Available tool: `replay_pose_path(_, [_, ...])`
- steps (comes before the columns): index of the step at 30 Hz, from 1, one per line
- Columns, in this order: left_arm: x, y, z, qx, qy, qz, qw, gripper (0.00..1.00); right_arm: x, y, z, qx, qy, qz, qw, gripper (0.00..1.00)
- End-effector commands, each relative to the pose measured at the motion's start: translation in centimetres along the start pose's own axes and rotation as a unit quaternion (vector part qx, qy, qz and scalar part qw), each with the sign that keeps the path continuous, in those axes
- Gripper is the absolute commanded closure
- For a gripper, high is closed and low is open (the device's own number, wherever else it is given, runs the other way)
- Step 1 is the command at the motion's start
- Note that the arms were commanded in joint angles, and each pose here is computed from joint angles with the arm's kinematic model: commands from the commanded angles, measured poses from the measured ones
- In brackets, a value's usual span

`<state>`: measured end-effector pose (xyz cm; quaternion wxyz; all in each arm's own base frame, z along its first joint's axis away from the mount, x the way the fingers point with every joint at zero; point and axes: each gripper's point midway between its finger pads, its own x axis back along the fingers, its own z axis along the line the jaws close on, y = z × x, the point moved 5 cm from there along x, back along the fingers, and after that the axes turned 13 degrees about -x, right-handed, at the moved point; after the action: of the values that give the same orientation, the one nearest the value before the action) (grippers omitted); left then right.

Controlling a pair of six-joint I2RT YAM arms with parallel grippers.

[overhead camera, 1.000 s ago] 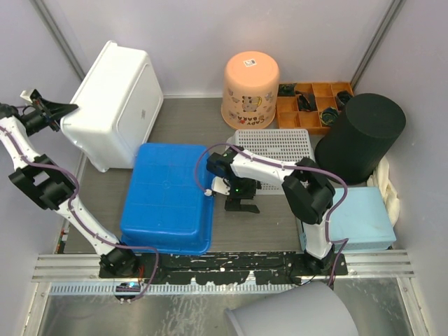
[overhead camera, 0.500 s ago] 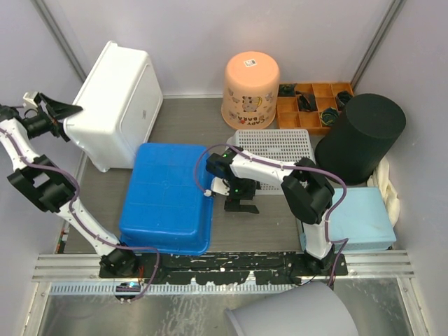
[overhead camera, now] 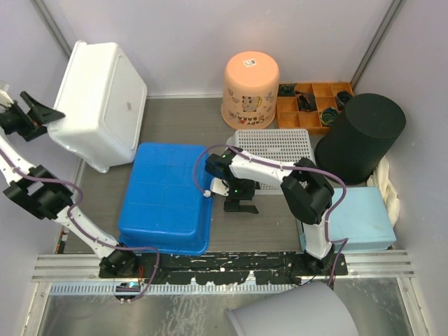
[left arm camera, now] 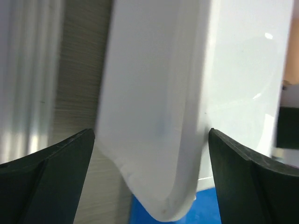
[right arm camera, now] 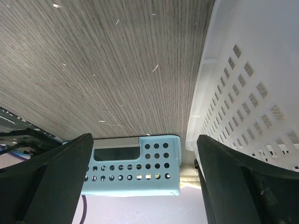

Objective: Turn the large container upside down
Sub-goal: Turn the container upside down at the center of the board.

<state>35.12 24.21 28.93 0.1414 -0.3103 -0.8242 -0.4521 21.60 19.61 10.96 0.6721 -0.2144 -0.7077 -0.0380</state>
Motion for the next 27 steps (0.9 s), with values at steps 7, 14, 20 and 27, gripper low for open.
replay_pose_path(7, [21.6, -10.7, 31.2, -0.130, 0.651, 0.328, 0.672, 0.02, -0.4, 0.2, 0.7, 0.016, -0.005, 0.019, 1.000, 0.00])
replay_pose_path(14, [21.0, -10.1, 28.4, -0.136, 0.629, 0.316, 0.697, 0.02, -0.4, 0.5, 0.7, 0.018, -0.003, 0.020, 1.000, 0.00])
replay_pose_path(20, [19.9, -7.4, 18.9, -0.182, 0.600, 0.252, 0.738, 0.02, -0.4, 0.5, 0.6, 0.017, -0.008, 0.018, 1.000, 0.00])
replay_pose_path(27, [22.3, -4.0, -2.1, -0.247, 0.502, 0.078, 0.825, 0.02, 0.6, -1.2, 0.4, 0.012, -0.035, 0.006, 0.999, 0.00])
